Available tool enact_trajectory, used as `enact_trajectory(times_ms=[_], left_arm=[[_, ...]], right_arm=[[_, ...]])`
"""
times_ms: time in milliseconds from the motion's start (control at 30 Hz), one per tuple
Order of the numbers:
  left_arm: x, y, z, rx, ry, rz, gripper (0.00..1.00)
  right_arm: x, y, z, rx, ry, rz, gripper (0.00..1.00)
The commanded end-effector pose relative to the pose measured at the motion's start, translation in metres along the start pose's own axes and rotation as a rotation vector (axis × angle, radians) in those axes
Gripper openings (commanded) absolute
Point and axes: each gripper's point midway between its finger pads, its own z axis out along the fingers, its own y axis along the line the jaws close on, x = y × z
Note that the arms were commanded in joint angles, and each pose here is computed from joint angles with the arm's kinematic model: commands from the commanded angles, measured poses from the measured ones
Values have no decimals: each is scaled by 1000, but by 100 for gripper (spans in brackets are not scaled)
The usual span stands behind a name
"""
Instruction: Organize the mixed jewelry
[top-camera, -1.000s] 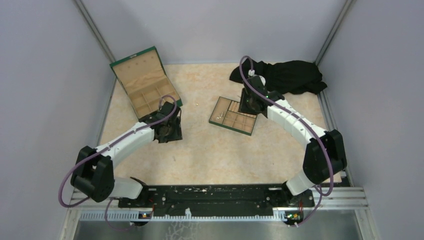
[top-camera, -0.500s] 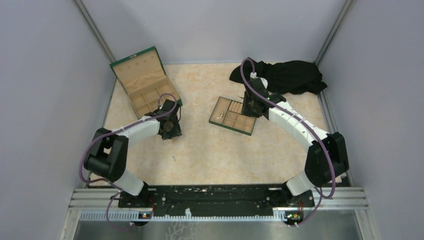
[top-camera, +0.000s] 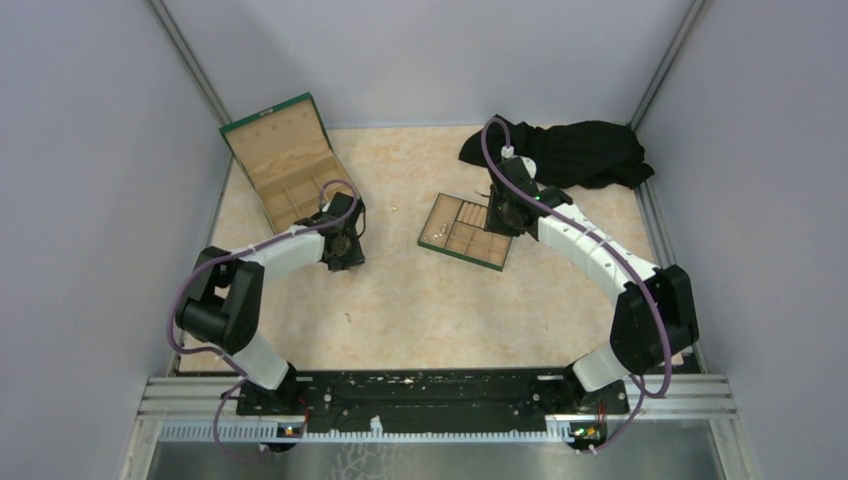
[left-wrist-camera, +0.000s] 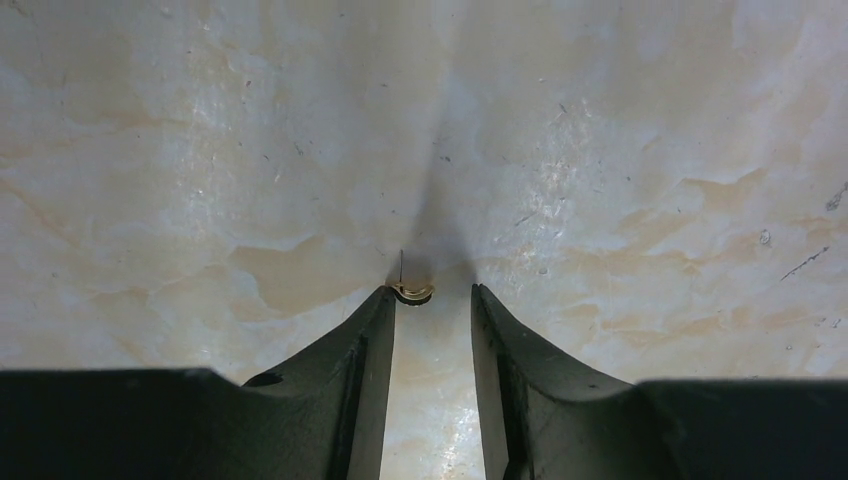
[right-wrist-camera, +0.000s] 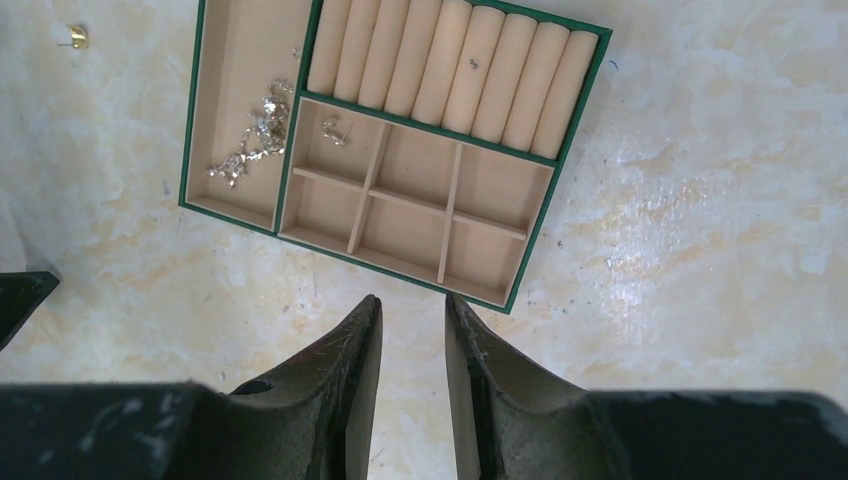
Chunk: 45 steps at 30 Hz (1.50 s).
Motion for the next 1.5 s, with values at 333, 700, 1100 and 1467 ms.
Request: enact_trajectory(times_ms=[333,700,1100,1467], left_arm=[[10,13,10,-59,34,17,24],[4,10,5,-48,22,39,9],[-10,6,-13,-15,-14,84,2],[-20,-32,-39,116,-26,161,0]], right_arm=[[-15,-1,-10,-1,-61,15,27],[-13,-3,-11,4,-56,14,25],[-11,-4,-10,3,-54,15,24],[-19,-23,-17,43,-81,50,24]])
